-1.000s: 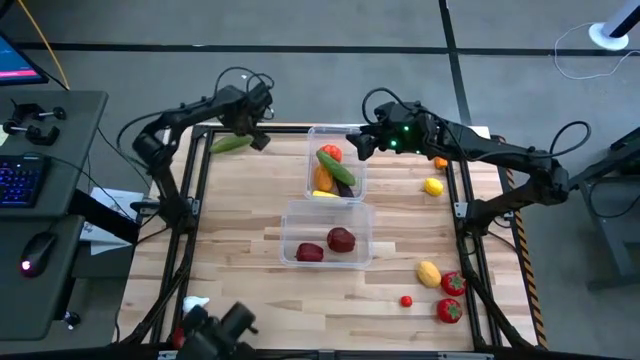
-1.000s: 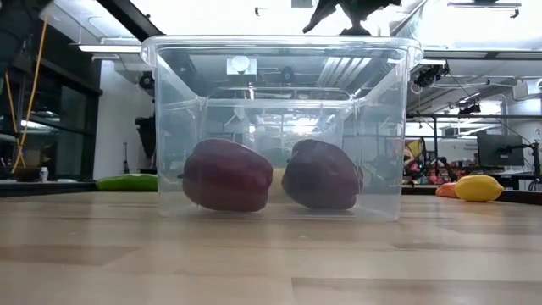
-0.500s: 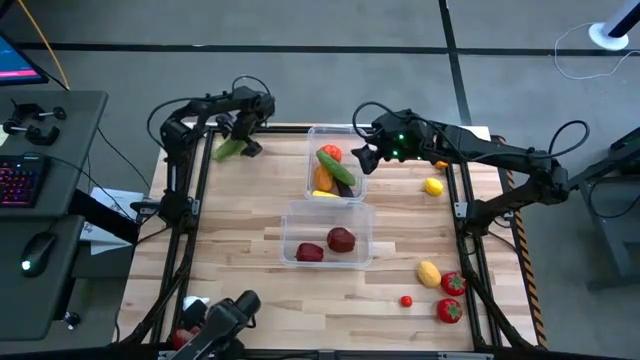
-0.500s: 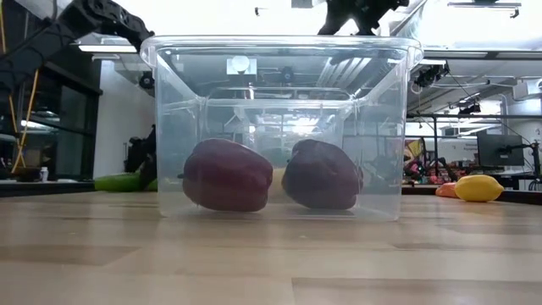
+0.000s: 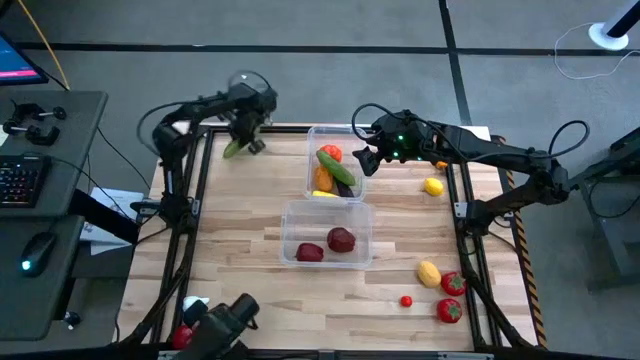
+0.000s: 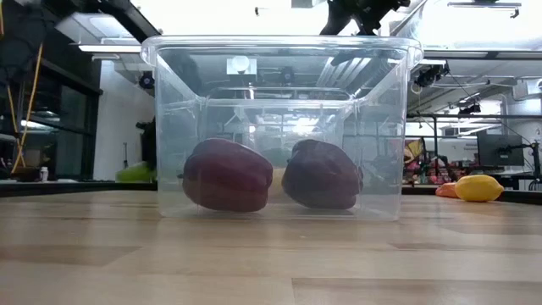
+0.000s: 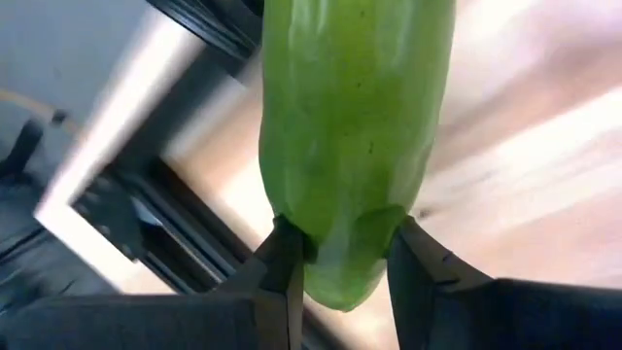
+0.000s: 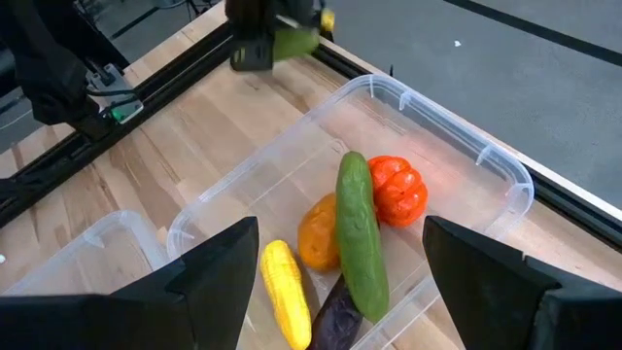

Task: Sort produce into baskets
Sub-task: Put the green cucumber into the top transparent bin

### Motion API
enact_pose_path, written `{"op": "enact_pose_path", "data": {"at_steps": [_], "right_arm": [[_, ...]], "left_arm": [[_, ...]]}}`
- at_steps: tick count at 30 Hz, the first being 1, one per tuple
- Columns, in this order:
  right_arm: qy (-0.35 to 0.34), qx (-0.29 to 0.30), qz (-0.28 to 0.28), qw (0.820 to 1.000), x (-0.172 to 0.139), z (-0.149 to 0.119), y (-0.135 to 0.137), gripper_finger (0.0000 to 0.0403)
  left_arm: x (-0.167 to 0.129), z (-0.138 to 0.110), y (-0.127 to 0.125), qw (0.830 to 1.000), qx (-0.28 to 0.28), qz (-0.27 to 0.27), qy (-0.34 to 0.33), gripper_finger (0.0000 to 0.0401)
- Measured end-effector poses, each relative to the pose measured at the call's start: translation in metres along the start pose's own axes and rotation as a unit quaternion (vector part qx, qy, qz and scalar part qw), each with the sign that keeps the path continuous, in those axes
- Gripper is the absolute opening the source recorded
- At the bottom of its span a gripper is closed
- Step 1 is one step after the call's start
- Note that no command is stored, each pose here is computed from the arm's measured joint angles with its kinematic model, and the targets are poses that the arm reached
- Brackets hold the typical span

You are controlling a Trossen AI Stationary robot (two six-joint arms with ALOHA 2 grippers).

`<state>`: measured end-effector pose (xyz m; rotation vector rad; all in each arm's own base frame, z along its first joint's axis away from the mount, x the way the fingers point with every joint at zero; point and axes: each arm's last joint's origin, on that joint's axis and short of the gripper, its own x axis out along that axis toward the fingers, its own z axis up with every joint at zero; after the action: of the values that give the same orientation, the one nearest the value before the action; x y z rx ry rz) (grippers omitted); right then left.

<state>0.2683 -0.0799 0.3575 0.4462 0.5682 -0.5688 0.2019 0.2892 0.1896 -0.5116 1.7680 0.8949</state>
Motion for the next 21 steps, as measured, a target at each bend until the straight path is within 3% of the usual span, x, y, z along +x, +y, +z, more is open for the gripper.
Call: {"op": "enact_pose_path", "data": {"at_steps": [4, 7, 9, 14, 16, 21], "right_arm": [[-0.002, 0.000, 0.001, 1.000, -0.001, 0.000, 0.000, 0.0284], [-0.006, 0.003, 0.003, 1.000, -0.003, 0.001, 0.000, 0.0284], [-0.015, 0.006, 0.002, 1.000, -0.005, 0.002, 0.000, 0.0284], [-0.042, 0.009, -0.029, 0.999, -0.013, 0.005, -0.003, 0.0284], [-0.053, 0.013, -0.037, 0.998, -0.018, 0.006, -0.005, 0.0284], [-0.073, 0.017, -0.048, 0.996, -0.029, 0.008, -0.007, 0.0284]], "left_arm": [[-0.043, -0.019, 0.022, 0.991, -0.064, -0.036, -0.108, 0.0078], [-0.078, -0.041, 0.031, 0.968, -0.116, -0.111, -0.191, 0.0101], [-0.106, -0.057, 0.029, 0.936, -0.134, -0.185, -0.268, 0.0104], [-0.160, -0.092, -0.004, 0.824, -0.131, -0.337, -0.436, 0.0092], [-0.168, -0.103, -0.026, 0.794, -0.129, -0.378, -0.458, 0.0092], [-0.167, -0.113, -0.091, 0.740, -0.111, -0.474, -0.465, 0.0108]]}}
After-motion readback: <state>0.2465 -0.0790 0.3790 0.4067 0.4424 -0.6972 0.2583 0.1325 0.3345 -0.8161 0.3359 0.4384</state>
